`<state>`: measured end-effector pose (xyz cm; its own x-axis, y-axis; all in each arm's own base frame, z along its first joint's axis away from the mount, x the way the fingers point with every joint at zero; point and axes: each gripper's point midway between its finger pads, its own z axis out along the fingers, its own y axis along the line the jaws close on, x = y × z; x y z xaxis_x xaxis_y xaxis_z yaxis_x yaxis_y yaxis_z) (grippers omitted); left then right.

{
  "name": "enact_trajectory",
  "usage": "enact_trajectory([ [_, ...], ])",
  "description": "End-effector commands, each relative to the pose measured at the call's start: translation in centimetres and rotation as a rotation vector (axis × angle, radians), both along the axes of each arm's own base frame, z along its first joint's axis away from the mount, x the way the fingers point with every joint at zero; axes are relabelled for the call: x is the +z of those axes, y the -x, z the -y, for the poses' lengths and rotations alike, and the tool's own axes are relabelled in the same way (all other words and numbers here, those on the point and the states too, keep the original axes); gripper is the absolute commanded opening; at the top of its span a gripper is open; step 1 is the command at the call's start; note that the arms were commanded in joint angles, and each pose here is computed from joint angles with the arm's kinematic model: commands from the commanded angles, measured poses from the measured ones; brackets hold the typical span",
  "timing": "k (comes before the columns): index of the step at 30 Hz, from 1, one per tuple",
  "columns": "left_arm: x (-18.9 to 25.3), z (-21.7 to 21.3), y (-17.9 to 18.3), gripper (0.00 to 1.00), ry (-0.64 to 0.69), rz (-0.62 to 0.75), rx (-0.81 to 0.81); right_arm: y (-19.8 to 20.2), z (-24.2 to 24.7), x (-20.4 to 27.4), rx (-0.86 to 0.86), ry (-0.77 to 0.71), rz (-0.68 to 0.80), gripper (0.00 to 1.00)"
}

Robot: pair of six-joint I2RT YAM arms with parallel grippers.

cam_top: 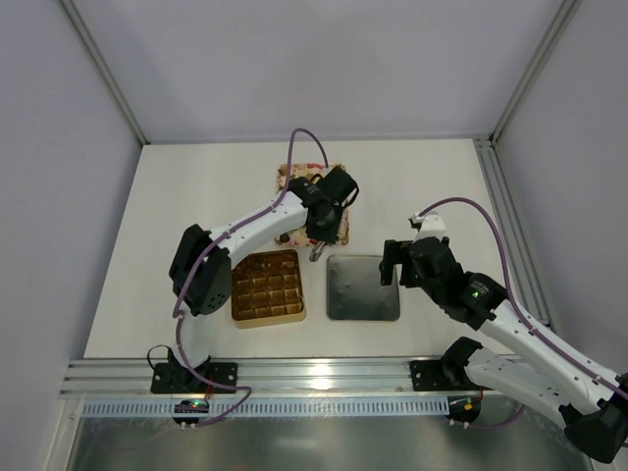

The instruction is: Pack the chocolate

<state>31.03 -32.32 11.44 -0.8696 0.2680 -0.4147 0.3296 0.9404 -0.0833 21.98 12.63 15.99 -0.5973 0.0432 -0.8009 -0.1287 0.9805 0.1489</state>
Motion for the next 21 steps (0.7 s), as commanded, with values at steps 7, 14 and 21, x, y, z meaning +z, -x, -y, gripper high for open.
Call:
enact_trajectory([
  [7,5.4,-0.4,-1.3,0.19,0.025,0.129,0.007,-0.5,0.0,0.9,-0.011,-0.013,0.035,1.00],
  [14,7.0,-1.6,-1.0,0.19,0.037,0.148,0.019,-0.9,-0.4,0.8,-0.003,-0.015,0.032,1.00],
  [21,8.7,-3.4,0.1,0.19,0.048,0.159,0.032,-1.2,-1.2,0.6,0.014,-0.025,0.023,1.00],
])
